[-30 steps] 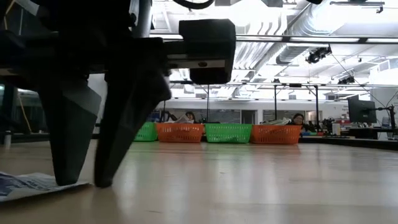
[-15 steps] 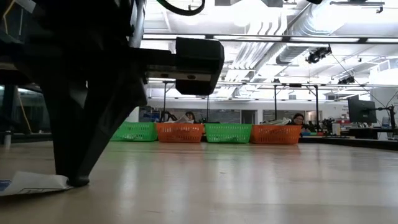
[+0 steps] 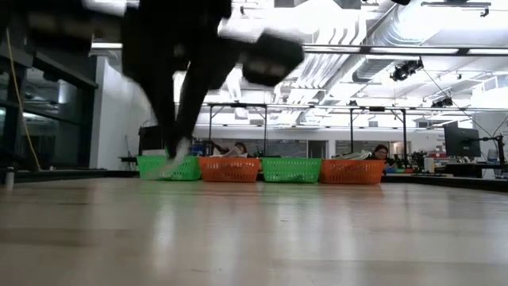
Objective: Pick & Place First Aid Supplies
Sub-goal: Put the blue alcohol pad in the left green bin
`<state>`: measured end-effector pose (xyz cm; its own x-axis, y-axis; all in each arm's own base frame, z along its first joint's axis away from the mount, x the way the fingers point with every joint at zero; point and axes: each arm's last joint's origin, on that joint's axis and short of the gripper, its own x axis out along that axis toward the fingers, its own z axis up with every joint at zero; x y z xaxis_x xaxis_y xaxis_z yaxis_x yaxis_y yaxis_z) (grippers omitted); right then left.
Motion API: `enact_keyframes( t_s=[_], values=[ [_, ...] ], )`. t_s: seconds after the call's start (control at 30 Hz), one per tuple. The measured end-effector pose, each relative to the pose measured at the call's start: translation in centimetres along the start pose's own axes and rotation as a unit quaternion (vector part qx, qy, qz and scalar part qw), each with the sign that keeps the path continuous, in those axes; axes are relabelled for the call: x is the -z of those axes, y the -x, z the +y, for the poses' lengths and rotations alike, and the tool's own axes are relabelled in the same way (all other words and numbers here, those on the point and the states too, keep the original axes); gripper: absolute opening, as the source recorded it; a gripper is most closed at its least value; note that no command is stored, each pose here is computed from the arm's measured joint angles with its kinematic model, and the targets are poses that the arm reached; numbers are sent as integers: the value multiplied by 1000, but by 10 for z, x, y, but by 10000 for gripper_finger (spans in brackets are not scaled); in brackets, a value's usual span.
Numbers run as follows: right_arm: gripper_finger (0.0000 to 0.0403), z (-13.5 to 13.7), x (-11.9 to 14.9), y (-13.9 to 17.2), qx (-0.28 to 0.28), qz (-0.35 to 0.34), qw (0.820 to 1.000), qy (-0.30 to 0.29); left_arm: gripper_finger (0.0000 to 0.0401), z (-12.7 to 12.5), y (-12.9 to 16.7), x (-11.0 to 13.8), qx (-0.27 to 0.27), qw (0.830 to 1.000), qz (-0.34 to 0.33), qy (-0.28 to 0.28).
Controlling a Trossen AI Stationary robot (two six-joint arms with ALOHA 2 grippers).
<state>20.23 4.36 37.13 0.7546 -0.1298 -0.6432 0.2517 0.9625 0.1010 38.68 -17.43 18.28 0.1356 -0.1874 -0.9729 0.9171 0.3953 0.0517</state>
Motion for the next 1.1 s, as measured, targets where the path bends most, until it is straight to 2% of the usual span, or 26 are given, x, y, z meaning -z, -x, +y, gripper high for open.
enact_keyframes(
  t_s=[0.13,0.37,0.57,0.73,0.9,1.0,1.07,1.1],
  values=[
    [122,0,0,0,3,-1,1000,7,0,3,23,-6,-9,999,-17,27],
    [122,-2,1,1,12,3,999,31,0,-1,86,-8,-94,993,-34,57],
    [122,-6,1,5,47,-10,997,67,0,-3,139,14,-174,978,-35,111],
    [122,-12,0,12,68,-30,995,66,0,-3,182,41,-249,950,-32,184],
    [122,-21,-2,20,77,-46,995,41,0,-11,221,64,-316,903,-55,284],
    [122,-27,-3,23,82,-54,995,29,0,-16,239,76,-358,844,-82,390],
    [122,-30,-4,25,85,-59,994,22,0,-16,250,83,-388,790,-109,462],
    [122,-31,-5,25,89,-60,994,19,0,-19,254,85,-401,769,-115,485]
  ],
)
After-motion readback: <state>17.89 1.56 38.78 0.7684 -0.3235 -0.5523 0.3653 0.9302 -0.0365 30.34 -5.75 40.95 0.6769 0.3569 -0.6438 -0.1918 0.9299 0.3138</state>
